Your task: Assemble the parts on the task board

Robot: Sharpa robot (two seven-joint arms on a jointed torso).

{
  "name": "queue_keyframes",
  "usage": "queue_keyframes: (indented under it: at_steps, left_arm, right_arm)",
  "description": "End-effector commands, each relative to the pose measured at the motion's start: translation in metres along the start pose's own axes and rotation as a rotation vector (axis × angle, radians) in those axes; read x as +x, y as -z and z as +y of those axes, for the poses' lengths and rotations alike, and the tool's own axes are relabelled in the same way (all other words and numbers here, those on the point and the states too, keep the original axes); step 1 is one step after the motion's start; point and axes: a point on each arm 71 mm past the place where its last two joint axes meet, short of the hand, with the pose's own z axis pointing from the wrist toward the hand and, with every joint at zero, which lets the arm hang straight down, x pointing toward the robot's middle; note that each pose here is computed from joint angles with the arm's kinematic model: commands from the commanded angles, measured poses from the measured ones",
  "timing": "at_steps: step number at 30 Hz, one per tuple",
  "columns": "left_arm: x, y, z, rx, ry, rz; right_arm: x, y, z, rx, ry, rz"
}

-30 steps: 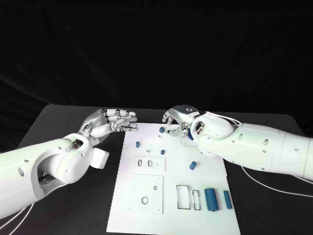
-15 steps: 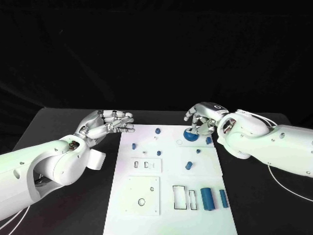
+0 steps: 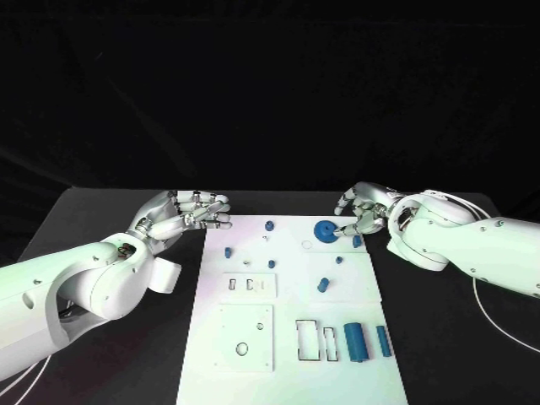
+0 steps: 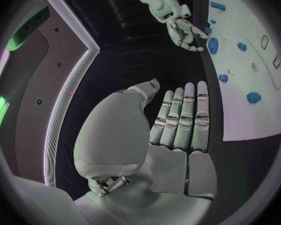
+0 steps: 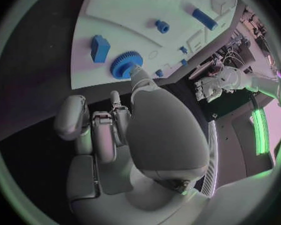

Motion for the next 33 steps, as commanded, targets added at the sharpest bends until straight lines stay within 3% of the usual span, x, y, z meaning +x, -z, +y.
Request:
queue_keyframes:
  at_steps: [1,33]
  left_arm:
    - [0.0026,-0.0005,-0.001,0.007,0.014,0.025]
    - [0.0004,-0.0001,-0.0003,-0.001,0.014,0.024]
  right_arm:
    - [0.006,-0.002,-0.001,0.012,-0.024,0.04]
    - [0.02,-0.009,0.011,-0.037,0.019,0.026]
